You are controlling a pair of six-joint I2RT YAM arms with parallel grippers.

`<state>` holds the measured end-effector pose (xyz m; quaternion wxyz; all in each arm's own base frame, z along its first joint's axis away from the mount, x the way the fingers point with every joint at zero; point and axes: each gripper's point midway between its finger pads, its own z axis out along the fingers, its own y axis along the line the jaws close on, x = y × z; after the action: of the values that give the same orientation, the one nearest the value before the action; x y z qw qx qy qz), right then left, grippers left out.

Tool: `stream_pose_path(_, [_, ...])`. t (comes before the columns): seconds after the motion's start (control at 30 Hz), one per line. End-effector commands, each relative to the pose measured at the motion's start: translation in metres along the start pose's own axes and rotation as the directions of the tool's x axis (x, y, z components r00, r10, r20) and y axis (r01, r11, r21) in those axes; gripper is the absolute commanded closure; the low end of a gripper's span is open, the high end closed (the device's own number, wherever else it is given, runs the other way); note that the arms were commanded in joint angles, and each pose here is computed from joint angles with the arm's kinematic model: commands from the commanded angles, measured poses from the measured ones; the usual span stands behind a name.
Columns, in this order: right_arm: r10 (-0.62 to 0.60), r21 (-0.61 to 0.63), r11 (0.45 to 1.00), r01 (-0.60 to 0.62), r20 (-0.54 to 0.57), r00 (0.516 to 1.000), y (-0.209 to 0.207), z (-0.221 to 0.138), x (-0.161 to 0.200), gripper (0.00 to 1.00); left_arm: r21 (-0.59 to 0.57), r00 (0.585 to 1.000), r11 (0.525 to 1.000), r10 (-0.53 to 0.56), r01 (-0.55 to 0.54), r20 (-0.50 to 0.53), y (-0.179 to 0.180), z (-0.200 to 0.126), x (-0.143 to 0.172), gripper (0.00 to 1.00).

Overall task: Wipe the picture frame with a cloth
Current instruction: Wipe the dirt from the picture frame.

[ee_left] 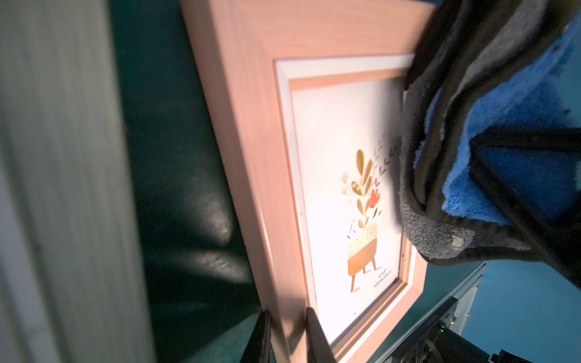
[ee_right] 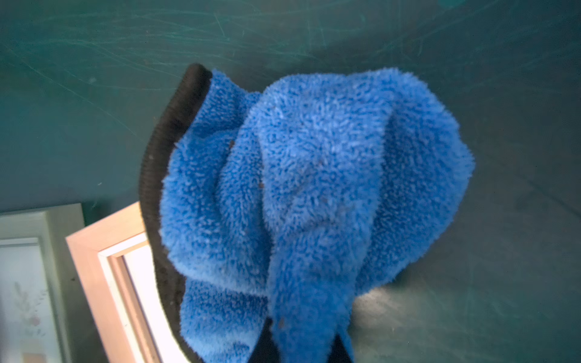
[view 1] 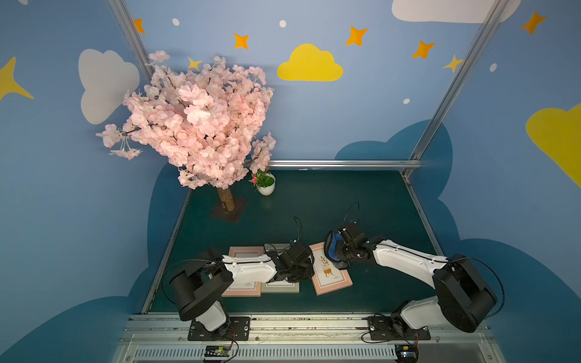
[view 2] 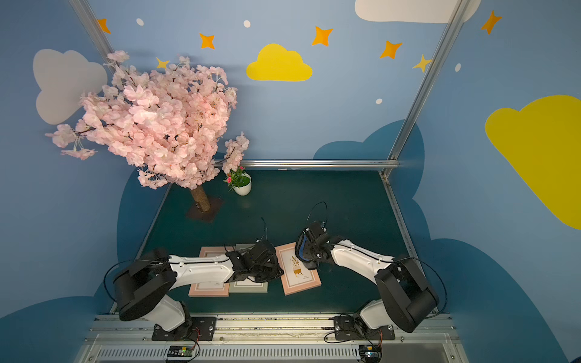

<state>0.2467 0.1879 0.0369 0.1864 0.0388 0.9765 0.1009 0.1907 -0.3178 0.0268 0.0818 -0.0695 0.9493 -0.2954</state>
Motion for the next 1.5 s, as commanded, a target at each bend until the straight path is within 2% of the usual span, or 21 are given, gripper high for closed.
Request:
stream_pose_path(0.0, [-0.090, 0.104, 0.986, 0.126, -0.302, 0.949, -0.028, 0.001, 0.086, 1.00, -0.145, 0.999, 0.989, -0.011, 0.017, 0.038, 0.038, 0.012, -0.006, 0.86])
stream_pose_path(0.23, [-0.155, 0.241, 0.937, 0.253, -0.363, 0.919, -0.054, -0.032, 0.125, 1.00, -0.162, 0.999, 0.987, -0.015, 0.020, 0.036, 0.040, 0.014, -0.006, 0.87])
stream_pose_path(0.43, [-0.170, 0.259, 0.923, 0.284, -0.387, 0.906, -0.069, -0.053, 0.147, 1.00, -0.177, 1.000, 0.984, -0.011, 0.016, 0.029, 0.044, 0.013, -0.005, 0.87])
stream_pose_path(0.6, [-0.178, 0.264, 0.920, 0.288, -0.374, 0.910, -0.069, -0.059, 0.149, 1.00, -0.167, 1.000, 0.986, -0.011, 0.015, 0.022, 0.043, 0.015, -0.003, 0.88])
stream_pose_path(0.83, [-0.163, 0.213, 0.950, 0.228, -0.285, 0.945, -0.051, -0.052, 0.127, 1.00, -0.168, 1.000, 0.986, -0.013, 0.012, -0.001, 0.045, 0.021, 0.001, 0.89])
stream_pose_path(1.17, [-0.126, 0.107, 0.982, 0.155, -0.239, 0.963, -0.032, -0.030, 0.078, 1.00, -0.187, 1.000, 0.982, -0.007, 0.001, -0.030, 0.052, 0.028, 0.006, 0.91])
stream_pose_path(1.47, [-0.117, 0.123, 0.981, 0.149, -0.241, 0.964, -0.022, 0.001, 0.030, 1.00, -0.209, 1.000, 0.978, -0.005, 0.000, -0.022, 0.057, 0.026, 0.006, 0.91])
